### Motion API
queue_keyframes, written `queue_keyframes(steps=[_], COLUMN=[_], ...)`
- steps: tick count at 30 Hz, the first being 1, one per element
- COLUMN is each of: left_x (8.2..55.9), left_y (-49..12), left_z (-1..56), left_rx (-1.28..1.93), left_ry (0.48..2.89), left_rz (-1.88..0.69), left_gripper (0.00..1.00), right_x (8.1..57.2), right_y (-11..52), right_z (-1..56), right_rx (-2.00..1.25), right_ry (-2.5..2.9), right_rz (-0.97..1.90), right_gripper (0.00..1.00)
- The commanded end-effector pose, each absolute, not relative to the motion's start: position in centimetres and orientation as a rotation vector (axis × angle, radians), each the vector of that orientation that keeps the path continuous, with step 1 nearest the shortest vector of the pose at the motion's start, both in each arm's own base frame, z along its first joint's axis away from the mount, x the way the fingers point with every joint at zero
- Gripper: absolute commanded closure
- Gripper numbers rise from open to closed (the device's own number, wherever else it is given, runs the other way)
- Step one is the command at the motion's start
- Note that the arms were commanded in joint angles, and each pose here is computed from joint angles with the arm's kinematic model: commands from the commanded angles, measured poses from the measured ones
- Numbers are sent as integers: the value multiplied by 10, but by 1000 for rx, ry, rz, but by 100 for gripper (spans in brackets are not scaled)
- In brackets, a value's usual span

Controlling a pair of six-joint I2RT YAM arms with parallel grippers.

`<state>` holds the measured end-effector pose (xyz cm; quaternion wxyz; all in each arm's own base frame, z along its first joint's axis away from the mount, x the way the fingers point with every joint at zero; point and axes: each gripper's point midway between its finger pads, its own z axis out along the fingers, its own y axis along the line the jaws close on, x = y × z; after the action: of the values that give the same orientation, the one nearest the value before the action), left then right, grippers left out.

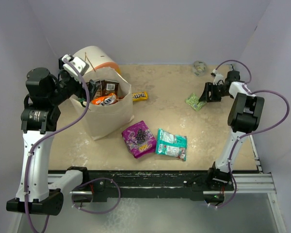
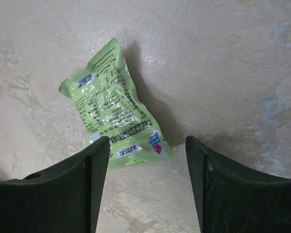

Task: Place the snacks into the paper bag
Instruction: Pick up the snack from the center of the board.

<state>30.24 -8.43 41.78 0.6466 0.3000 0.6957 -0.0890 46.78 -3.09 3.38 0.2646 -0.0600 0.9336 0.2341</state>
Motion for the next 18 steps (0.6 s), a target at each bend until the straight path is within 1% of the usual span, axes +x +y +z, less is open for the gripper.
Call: queue_keyframes(steps=[1,8,12,18], left_x=[305,305,303,301], left_y=[-86,-88,-87,-85], left_z=[425,424,426,439], left_rx=[686,693,698,693], left_ry=[1546,1544,1540,1518], left_rz=[-207,-218,-207,-191], left_gripper=[1,1,1,1], right_x=[462,455,454,456], right_y=[-20,-8,-5,0], right_z=[40,33,34,55], right_rx=[-212,-221,-227,-260], right_ry=[2504,2488,2478,2420], right_rz=[728,836,872,912], right_gripper=[35,48,58,83])
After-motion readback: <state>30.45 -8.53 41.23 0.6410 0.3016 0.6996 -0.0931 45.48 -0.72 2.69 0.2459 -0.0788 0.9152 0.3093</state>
